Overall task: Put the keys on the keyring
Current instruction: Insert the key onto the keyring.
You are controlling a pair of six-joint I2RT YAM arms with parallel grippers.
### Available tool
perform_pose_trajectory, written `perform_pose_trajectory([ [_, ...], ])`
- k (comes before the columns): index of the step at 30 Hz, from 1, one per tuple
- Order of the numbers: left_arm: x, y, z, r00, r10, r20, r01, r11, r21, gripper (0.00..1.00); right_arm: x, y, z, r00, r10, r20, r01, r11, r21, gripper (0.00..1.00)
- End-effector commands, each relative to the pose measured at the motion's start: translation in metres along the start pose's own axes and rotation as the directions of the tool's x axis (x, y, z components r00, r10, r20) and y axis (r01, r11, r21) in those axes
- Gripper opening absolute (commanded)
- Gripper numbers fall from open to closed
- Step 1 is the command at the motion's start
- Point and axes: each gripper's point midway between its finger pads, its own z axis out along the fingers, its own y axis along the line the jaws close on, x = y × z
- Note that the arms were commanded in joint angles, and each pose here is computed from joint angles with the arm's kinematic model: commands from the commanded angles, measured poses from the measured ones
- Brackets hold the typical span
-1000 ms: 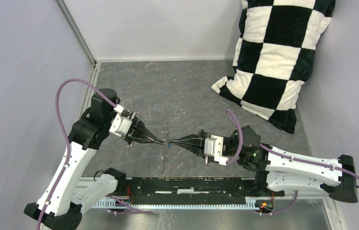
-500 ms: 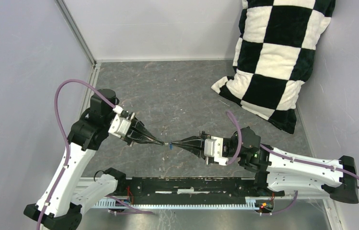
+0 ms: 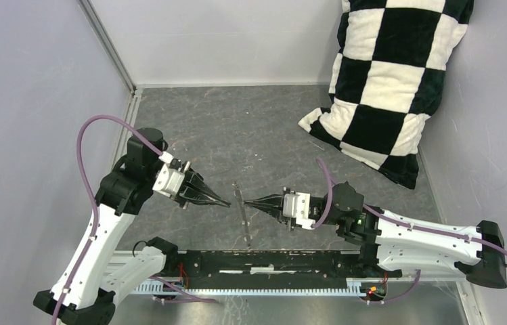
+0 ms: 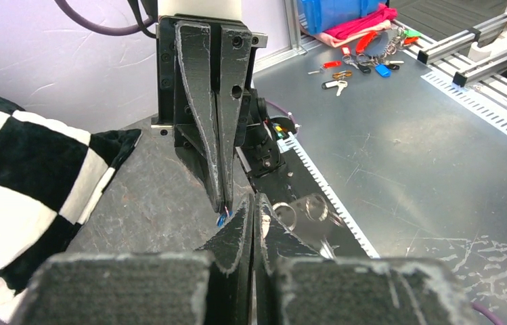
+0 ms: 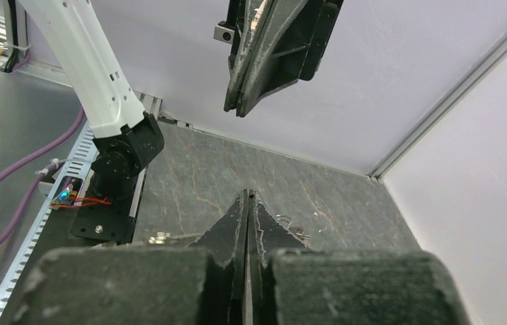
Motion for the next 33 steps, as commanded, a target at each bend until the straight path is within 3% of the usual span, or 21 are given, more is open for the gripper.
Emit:
perform_pose_trajectory([
  [1, 0.004, 0.002, 0.0, 0.999, -0.033, -0.011, 0.033, 0.999, -0.013, 0.02, -0.022, -0.016, -0.002, 0.998, -0.01, 0.057, 0.007, 0.998, 0.06, 0.0],
  [4, 0.01, 0.005, -0.001, 0.998, -0.06, -0.032, 0.059, 0.998, -0.039, 0.06, -0.027, -0.017, 0.0, 0.998, -0.016, 0.067, 0.012, 0.998, 0.057, 0.01],
  [6, 0.018, 0.009, -0.003, 0.994, -0.089, -0.059, 0.085, 0.994, -0.074, 0.21, -0.029, -0.016, 0.002, 0.997, -0.016, 0.074, 0.012, 0.999, 0.05, 0.01],
  [8, 0.026, 0.014, -0.005, 0.989, -0.12, -0.085, 0.11, 0.988, -0.112, 0.27, -0.032, -0.017, 0.003, 0.997, -0.02, 0.08, 0.017, 0.999, 0.047, 0.01],
  [20, 0.065, 0.024, -0.013, 0.967, -0.192, -0.169, 0.153, 0.964, -0.218, 0.37, -0.041, -0.018, 0.01, 0.995, -0.026, 0.092, 0.024, 0.999, 0.024, 0.01],
  [24, 0.067, 0.03, -0.015, 0.966, -0.185, -0.181, 0.138, 0.96, -0.242, 0.49, -0.043, -0.016, 0.012, 0.995, -0.023, 0.097, 0.022, 1.0, 0.011, 0.01],
  [33, 0.057, 0.026, -0.01, 0.973, -0.186, -0.139, 0.157, 0.968, -0.196, 0.38, -0.048, -0.015, 0.017, 0.994, -0.019, 0.112, 0.02, 1.0, -0.008, 0.01],
])
